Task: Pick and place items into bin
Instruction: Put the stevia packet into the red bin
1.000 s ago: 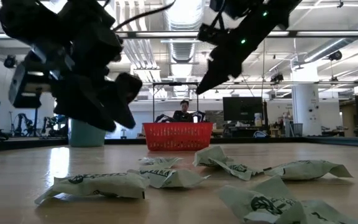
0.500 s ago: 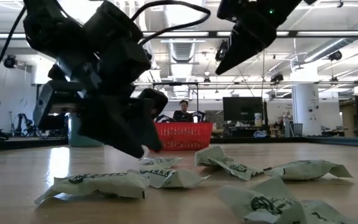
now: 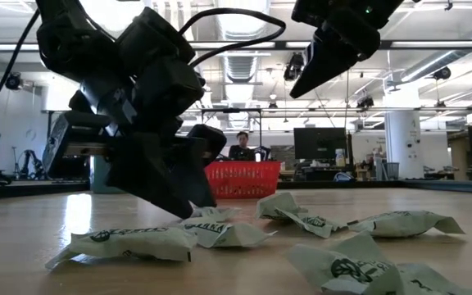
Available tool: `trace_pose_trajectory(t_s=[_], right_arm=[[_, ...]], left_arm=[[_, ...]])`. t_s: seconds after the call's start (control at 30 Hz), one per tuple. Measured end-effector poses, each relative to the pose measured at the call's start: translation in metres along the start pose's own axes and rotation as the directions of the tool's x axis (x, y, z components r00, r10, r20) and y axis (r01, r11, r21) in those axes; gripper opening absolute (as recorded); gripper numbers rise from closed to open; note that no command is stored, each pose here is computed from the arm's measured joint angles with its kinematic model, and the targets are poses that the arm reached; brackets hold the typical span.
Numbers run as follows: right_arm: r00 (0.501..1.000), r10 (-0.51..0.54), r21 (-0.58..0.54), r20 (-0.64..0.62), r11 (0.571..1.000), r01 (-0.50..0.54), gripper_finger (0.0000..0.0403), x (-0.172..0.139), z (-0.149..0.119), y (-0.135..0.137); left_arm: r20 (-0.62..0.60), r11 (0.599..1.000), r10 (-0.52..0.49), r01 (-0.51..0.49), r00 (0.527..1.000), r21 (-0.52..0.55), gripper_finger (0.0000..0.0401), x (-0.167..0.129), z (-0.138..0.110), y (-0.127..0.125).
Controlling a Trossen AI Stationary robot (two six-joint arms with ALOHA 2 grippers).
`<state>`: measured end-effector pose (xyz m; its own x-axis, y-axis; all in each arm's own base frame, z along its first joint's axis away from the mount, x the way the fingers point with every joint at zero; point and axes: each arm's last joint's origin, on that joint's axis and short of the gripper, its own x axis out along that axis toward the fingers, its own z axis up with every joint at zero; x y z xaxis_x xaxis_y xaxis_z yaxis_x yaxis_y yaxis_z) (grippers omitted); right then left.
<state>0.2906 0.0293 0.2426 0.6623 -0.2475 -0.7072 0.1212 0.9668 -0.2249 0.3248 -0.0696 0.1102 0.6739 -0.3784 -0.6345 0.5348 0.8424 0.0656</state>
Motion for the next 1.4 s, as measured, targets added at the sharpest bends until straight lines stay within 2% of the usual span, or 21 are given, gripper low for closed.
trace_pose_trajectory(t_s=[0.4,0.6,0.67,0.77,0.93,1.1,1.27,1.4], right_arm=[[1.000,-0.001,0.011,-0.013,1.000,0.001,0.0070,0.000,-0.002,0.000],[1.000,-0.001,0.009,-0.017,1.000,0.001,0.0068,0.001,-0.003,0.000],[1.000,0.000,0.008,-0.019,1.000,0.001,0.0068,0.001,-0.003,0.000],[1.000,-0.001,0.007,-0.022,1.000,0.001,0.0068,0.002,-0.004,0.000],[1.000,0.000,0.007,-0.023,1.000,0.001,0.0068,0.002,-0.005,0.001],[1.000,0.000,0.005,-0.030,1.000,0.001,0.0068,0.003,-0.007,0.001],[1.000,0.000,0.009,-0.030,1.000,0.001,0.0068,0.003,-0.007,0.001],[1.000,0.000,0.016,-0.031,1.000,0.001,0.0068,0.003,-0.007,0.001]], left_arm=[[-0.012,1.000,0.007,-0.007,1.000,0.028,0.0008,-0.001,0.001,0.000],[-0.015,0.999,0.026,-0.026,1.000,0.031,0.0005,-0.010,0.005,0.000],[-0.014,0.997,0.073,-0.072,0.997,0.034,0.0005,-0.015,0.008,0.001],[-0.043,0.976,0.214,-0.213,0.976,0.038,0.0005,-0.024,0.013,0.004],[-0.060,0.888,0.459,-0.456,0.886,0.059,0.0005,-0.042,0.021,0.010],[-0.073,0.752,0.659,-0.653,0.749,0.091,0.0005,-0.060,0.029,0.018],[-0.110,0.633,0.774,-0.769,0.624,0.094,0.0005,-0.075,0.029,0.035],[-0.155,0.583,0.808,-0.809,0.568,0.072,0.0005,-0.082,0.020,0.054]])
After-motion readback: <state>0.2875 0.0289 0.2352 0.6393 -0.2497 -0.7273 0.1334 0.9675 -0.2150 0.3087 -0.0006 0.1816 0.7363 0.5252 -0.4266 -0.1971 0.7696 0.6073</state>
